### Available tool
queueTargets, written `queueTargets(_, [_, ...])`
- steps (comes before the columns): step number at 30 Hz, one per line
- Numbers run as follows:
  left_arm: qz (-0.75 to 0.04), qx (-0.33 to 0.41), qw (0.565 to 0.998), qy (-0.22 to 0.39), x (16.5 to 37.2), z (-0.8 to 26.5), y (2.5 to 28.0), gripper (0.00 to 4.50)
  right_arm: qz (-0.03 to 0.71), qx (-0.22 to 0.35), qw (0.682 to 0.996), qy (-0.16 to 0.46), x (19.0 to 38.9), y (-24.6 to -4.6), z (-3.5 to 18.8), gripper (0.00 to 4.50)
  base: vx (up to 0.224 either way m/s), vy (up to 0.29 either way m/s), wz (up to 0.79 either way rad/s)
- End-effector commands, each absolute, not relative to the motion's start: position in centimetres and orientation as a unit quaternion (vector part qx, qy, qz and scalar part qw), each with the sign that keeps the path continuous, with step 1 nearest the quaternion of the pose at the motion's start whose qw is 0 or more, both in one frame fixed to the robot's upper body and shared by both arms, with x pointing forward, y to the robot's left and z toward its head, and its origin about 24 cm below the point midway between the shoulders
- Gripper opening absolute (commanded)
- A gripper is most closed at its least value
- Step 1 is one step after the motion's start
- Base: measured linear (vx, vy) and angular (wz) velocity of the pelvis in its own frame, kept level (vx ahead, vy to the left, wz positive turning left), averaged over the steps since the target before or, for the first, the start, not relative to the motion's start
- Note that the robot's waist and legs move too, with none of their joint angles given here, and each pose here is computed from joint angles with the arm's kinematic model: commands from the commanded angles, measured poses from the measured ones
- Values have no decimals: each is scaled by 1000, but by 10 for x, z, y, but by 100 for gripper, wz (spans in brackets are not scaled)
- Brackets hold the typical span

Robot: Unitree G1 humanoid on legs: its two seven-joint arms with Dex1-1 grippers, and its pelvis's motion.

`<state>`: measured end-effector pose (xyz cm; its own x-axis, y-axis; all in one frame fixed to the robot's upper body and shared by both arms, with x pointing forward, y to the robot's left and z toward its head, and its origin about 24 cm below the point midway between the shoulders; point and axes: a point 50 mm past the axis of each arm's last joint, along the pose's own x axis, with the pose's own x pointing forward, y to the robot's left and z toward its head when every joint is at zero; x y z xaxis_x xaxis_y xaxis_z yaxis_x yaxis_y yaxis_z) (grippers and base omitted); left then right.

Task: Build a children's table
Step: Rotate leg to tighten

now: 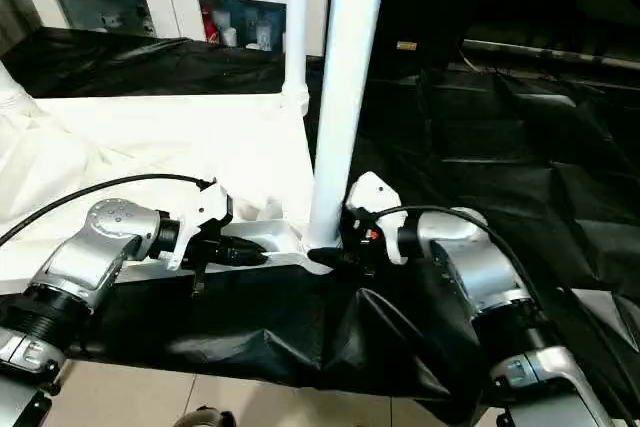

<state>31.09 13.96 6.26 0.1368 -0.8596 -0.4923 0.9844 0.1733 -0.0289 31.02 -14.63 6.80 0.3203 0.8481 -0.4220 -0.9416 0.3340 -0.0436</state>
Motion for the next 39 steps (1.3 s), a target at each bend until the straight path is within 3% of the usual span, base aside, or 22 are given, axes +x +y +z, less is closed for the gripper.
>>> queueTargets(1, [-656, 138, 721, 175, 308, 69, 127, 0, 534, -158, 814, 166, 316, -152, 68, 346, 0, 0, 0])
queueTargets(9, [-656, 137, 721, 176, 307, 69, 126, 0, 544, -141, 812, 159, 314, -148, 68, 283, 0, 0, 0])
queueTargets(13, [-656, 137, 721, 177, 307, 68, 126, 0, 542, -135, 814, 159, 314, -148, 66, 278, 0, 0, 0])
queueTargets(18, [-567, 152, 788, 186, 324, 59, 121, 0, 426, -54, 888, 167, 324, -146, 46, 275, 0, 0, 0])
queueTargets(21, [-497, 154, 832, 192, 338, 54, 105, 0, 264, 6, 949, 170, 338, -137, 32, 274, 0, 0, 0])
queueTargets(25, [-464, 131, 855, 192, 342, 52, 81, 0, 205, 25, 965, 162, 344, -118, 32, 273, 0, 0, 0])
queueTargets(26, [-456, 127, 860, 188, 343, 52, 70, 0, 204, 26, 966, 156, 345, -106, 34, 273, 0, 0, 0])
queueTargets(31, [-471, 127, 855, 176, 341, 54, 59, 0, 237, 24, 960, 147, 345, -91, 37, 273, 0, 0, 0])
queueTargets(32, [-478, 130, 852, 172, 341, 54, 61, 0, 242, 27, 960, 137, 346, -92, 41, 273, 0, 0, 0])
queueTargets(34, [-481, 133, 850, 169, 342, 55, 63, 0, 245, 30, 961, 126, 347, -93, 44, 329, 0, 0, 0])
queueTargets(36, [-482, 137, 849, 169, 342, 55, 68, 0, 245, 29, 962, 113, 349, -99, 49, 343, 0, 0, 0])
queueTargets(38, [-500, 146, 837, 165, 340, 56, 83, 0, 282, -9, 955, 92, 351, -118, 62, 360, 0, 0, 0])
queueTargets(39, [-500, 146, 837, 165, 340, 56, 83, 0, 282, -9, 955, 92, 351, -118, 62, 378, 0, 0, 0])
